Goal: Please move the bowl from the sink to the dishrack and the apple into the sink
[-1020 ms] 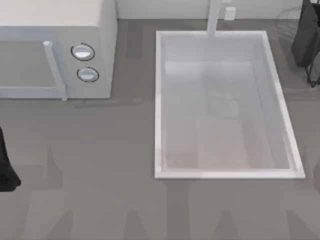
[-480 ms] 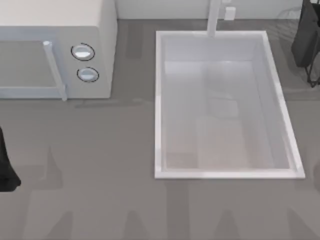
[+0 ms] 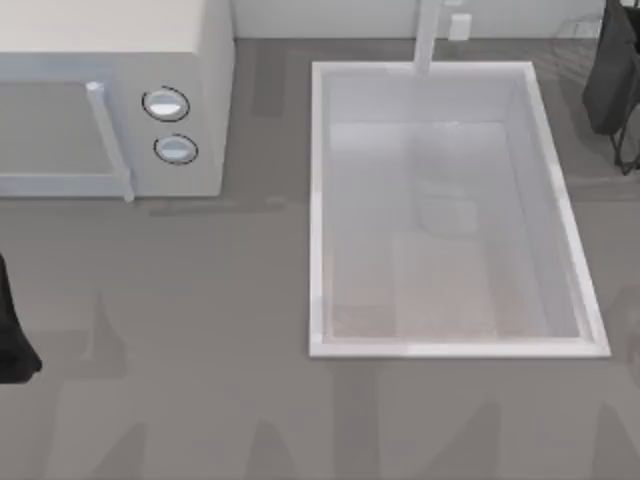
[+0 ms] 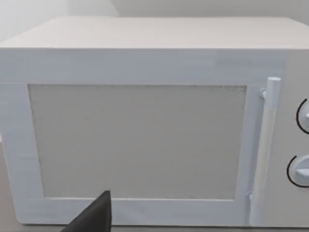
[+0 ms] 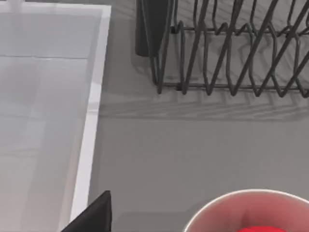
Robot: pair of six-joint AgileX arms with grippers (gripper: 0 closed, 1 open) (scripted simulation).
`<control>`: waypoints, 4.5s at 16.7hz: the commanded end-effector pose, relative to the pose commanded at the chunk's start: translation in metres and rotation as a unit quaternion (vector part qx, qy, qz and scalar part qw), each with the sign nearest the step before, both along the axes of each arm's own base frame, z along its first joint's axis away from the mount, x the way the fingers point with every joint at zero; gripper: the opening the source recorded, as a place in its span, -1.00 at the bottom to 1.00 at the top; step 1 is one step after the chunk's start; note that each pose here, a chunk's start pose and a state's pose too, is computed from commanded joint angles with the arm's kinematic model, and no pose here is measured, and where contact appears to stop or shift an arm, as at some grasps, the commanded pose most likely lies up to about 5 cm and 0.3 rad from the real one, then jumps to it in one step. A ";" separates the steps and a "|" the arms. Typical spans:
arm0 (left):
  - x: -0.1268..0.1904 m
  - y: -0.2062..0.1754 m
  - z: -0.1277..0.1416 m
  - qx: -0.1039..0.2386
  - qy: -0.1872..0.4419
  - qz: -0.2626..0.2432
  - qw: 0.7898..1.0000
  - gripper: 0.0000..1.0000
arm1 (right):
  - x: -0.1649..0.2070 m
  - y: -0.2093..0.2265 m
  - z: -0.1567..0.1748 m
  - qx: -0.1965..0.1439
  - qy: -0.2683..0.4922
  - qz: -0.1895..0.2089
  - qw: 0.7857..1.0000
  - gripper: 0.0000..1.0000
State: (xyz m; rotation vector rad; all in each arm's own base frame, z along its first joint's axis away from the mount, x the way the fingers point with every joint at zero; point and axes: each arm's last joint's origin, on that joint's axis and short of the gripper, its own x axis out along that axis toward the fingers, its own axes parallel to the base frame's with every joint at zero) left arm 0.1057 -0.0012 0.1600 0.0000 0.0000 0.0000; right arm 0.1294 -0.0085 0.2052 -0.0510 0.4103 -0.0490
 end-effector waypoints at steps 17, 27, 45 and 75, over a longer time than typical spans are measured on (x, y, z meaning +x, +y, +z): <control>0.000 0.000 0.000 0.000 0.000 0.000 1.000 1.00 | 0.170 -0.057 0.000 0.032 0.531 -0.009 0.847 1.00; 0.000 0.000 0.000 0.000 0.000 0.000 1.000 1.00 | 0.179 -0.058 -0.009 0.036 0.547 -0.002 0.836 1.00; 0.000 0.000 0.000 0.000 0.000 0.000 1.000 1.00 | 0.177 -0.060 -0.114 0.038 0.548 -0.005 0.836 0.85; 0.000 0.000 0.000 0.000 0.000 0.000 1.000 1.00 | 0.166 -0.062 -0.003 0.047 0.545 -0.027 0.837 -1.00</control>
